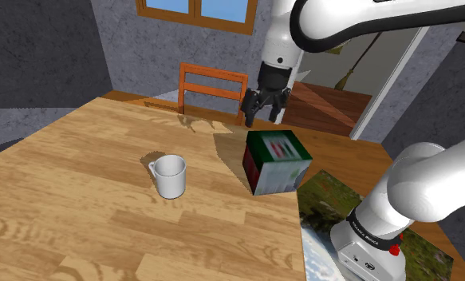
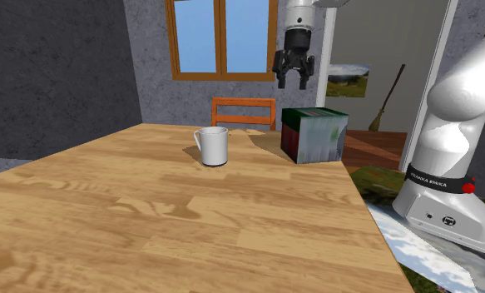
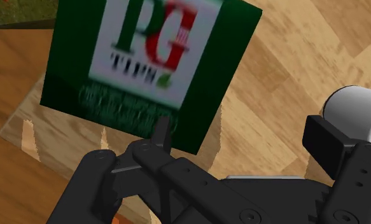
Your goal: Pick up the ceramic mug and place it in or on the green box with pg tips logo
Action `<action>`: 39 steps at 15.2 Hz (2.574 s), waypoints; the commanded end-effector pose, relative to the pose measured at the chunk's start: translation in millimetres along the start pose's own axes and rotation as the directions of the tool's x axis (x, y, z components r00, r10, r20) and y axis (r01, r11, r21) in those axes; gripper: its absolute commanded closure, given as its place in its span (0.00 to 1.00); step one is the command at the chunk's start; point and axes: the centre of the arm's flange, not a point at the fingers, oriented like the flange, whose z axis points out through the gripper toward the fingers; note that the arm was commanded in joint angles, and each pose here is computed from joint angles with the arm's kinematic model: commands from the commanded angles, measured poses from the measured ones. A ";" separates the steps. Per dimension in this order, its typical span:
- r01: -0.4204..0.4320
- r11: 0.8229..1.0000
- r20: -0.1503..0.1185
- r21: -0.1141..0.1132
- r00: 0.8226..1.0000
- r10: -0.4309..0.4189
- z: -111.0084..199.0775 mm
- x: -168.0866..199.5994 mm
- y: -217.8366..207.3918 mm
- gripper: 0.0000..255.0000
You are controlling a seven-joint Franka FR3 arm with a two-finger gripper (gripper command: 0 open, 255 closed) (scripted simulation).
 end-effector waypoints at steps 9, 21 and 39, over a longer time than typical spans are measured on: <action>-0.038 0.999 -0.019 -0.007 0.999 0.037 66.3 34.8 -111.9 0.00; -0.067 0.998 -0.034 -0.013 0.997 0.066 134.2 67.9 -197.9 0.00; -0.067 0.998 -0.034 -0.013 0.997 0.066 158.3 68.7 -197.6 1.00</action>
